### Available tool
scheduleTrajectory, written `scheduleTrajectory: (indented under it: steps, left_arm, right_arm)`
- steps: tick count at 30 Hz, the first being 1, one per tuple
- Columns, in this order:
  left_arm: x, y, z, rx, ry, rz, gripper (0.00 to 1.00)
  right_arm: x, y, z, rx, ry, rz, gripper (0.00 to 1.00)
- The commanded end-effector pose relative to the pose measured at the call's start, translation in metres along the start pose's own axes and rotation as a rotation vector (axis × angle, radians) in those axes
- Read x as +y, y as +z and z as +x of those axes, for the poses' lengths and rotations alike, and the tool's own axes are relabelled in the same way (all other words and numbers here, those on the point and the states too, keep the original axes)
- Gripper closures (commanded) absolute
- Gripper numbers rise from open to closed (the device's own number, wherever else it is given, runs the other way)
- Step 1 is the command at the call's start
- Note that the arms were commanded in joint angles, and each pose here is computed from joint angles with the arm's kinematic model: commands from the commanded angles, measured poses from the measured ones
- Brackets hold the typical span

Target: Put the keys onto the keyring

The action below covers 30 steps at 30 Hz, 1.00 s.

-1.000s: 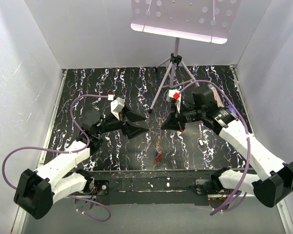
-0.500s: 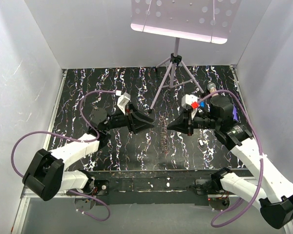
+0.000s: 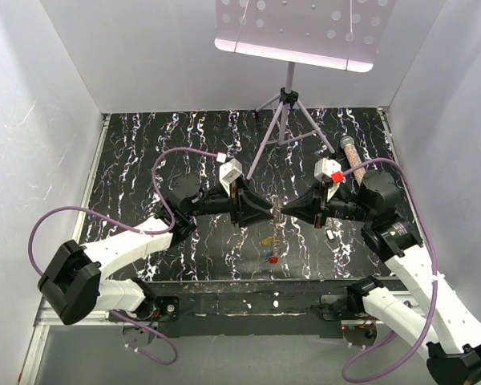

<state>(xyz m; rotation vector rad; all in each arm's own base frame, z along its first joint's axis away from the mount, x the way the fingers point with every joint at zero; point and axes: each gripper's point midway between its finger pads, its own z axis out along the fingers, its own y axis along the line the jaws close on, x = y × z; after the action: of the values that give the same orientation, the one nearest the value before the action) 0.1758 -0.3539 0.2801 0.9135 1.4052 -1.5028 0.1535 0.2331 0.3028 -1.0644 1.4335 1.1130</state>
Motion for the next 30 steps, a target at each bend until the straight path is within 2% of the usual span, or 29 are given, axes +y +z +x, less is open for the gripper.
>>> scheduleTrajectory:
  steps: [1,7,15,20,30]
  left_arm:
    - [0.009,-0.003,-0.002,-0.036,0.046,-0.063,0.62]
    - [0.01,-0.007,0.0,-0.061,0.019,-0.085,0.61]
    - [0.033,-0.003,0.007,-0.066,0.022,-0.163,0.62]
    - [0.036,0.009,0.003,-0.08,0.029,-0.117,0.62]
    - [0.008,0.012,-0.01,-0.145,0.063,0.046,0.59]
  right_arm:
    - [0.002,-0.003,-0.018,-0.068,-0.023,0.004,0.99]
    - [-0.001,-0.006,-0.019,-0.072,-0.022,0.019,0.99]
    - [0.004,-0.006,-0.02,-0.069,-0.015,-0.018,0.99]
    - [0.001,-0.005,-0.021,-0.064,-0.002,-0.019,0.99]
    - [-0.005,-0.004,-0.017,-0.058,0.018,-0.007,0.99]
